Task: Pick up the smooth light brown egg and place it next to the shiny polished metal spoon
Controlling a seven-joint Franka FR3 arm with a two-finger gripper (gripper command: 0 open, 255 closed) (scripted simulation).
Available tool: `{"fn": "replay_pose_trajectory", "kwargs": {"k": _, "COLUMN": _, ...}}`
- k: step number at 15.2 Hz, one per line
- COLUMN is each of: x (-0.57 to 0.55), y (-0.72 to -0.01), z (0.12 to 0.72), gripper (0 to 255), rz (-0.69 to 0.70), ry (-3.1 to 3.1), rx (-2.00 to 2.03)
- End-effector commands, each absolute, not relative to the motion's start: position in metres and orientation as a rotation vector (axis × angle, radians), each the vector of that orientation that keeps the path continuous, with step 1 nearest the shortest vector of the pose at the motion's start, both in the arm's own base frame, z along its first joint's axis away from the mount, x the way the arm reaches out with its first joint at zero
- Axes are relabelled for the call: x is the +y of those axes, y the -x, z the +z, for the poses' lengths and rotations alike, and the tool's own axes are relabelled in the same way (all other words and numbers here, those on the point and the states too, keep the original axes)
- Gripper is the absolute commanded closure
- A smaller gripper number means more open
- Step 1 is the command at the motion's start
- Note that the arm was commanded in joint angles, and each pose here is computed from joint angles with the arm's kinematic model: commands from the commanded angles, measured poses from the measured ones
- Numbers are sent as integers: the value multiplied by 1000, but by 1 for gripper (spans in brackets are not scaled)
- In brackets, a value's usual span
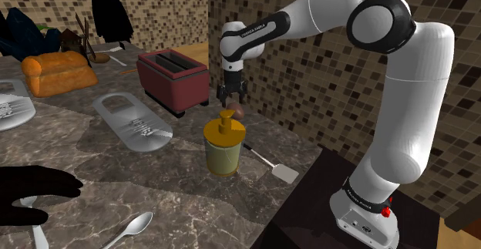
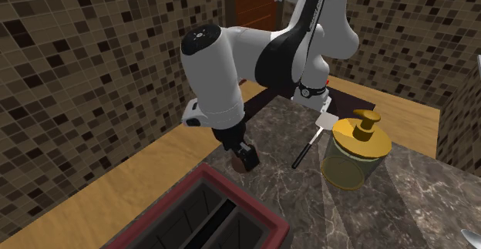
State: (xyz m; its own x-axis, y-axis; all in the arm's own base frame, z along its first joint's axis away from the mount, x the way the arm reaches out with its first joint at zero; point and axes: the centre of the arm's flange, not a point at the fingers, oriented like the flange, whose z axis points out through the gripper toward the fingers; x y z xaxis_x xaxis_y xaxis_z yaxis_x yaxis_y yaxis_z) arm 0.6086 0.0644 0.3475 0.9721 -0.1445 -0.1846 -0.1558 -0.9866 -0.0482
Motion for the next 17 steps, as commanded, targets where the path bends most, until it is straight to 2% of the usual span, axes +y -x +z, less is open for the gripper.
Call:
{"fn": "replay_pose_trajectory", "kwargs": {"k": 1, "x": 66, "y": -607, "z": 337, "gripper": 0, "rz": 278, "ry": 3058, "rx": 233}}
{"fn": "replay_pose_trajectory", "kwargs": {"k": 10, "x": 66, "y": -605, "z": 329, "gripper": 0, "rz": 279, "ry": 3058, "rx": 233}}
{"fn": "replay_pose_trajectory", "kwargs": {"k": 11, "x": 66, "y": -605, "z": 329, "gripper": 255, "rz": 279, "ry": 3058, "rx": 233}}
{"fn": "replay_pose_trajectory", "kwargs": {"k": 17, "x": 66, "y": -605, "z": 329, "gripper": 255, "rz": 279, "ry": 3058, "rx": 233}}
